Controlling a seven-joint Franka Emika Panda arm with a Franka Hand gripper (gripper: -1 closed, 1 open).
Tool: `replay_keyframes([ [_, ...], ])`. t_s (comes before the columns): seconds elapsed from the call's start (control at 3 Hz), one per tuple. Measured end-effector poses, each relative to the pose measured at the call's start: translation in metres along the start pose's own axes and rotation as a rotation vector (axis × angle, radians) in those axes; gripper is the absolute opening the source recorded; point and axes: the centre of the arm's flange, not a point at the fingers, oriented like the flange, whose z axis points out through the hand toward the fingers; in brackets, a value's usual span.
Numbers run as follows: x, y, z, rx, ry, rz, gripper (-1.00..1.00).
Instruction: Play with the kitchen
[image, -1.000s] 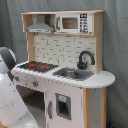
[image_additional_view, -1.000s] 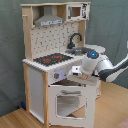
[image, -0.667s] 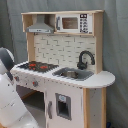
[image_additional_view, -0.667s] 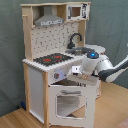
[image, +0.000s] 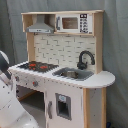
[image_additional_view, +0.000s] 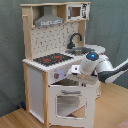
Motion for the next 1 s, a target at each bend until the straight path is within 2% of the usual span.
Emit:
replay_keyframes([
  [1.0,-0.002,0.029,-0.035,-0.233,-0.216,-0.008,1.00],
])
